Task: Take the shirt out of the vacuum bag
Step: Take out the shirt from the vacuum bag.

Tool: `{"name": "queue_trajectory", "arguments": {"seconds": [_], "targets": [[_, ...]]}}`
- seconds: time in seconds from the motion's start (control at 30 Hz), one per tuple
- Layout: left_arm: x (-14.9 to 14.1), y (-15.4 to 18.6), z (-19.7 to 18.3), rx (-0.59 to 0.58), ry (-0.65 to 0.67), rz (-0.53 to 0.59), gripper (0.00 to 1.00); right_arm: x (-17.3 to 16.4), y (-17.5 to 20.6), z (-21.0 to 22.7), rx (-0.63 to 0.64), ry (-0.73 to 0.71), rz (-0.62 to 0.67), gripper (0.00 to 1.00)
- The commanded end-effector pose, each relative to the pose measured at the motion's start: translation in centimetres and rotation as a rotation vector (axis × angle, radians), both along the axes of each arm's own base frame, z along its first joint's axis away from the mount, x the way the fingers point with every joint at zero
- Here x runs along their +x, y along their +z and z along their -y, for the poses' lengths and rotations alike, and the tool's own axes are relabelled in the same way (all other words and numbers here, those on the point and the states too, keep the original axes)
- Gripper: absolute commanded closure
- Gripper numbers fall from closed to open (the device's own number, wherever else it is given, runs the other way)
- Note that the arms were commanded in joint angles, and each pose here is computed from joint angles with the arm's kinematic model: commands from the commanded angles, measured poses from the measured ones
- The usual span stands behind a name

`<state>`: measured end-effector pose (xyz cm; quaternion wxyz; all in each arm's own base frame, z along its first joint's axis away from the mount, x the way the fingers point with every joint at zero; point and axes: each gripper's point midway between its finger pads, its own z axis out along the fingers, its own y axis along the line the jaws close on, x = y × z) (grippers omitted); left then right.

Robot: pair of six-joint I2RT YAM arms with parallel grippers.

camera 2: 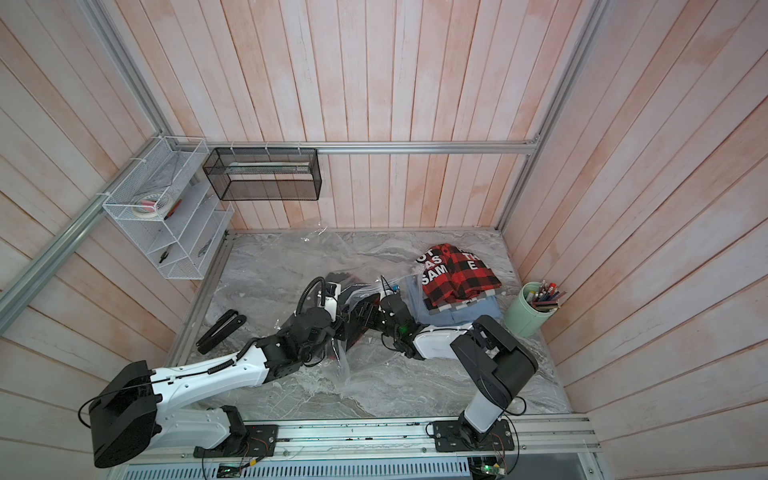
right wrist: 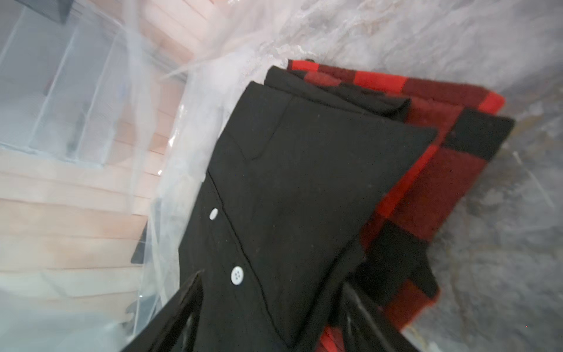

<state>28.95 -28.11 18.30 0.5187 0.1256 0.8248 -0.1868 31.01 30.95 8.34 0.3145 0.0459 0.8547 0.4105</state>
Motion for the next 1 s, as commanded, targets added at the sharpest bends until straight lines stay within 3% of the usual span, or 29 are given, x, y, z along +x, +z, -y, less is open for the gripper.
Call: {"name": "queue_trajectory", "arguments": {"seconds": [0.0, 0.23, 0.43, 0.97], "targets": [[-0.2, -0.5, -0.2, 0.009, 0.007, 0.002, 1.00, -1.2, -1.4, -0.1, -0.019, 0.028, -0.023, 0.29], [-0.2, -0.4, -0.3, 0.008, 0.012, 0.001, 1.00, -1.1, -2.5, -0.8, -0.014, 0.040, -0.044, 0.33], [-0.1, -0.5, -0.4, 0.014, 0.016, 0.001, 1.00, 0.1, -1.4, -1.9, 0.001, 0.041, -0.018, 0.42], [-0.1, -1.2, -0.3, 0.014, 0.021, -0.012, 1.00, 0.7, 0.6, -2.7, 0.035, 0.042, 0.015, 0.54]]}}
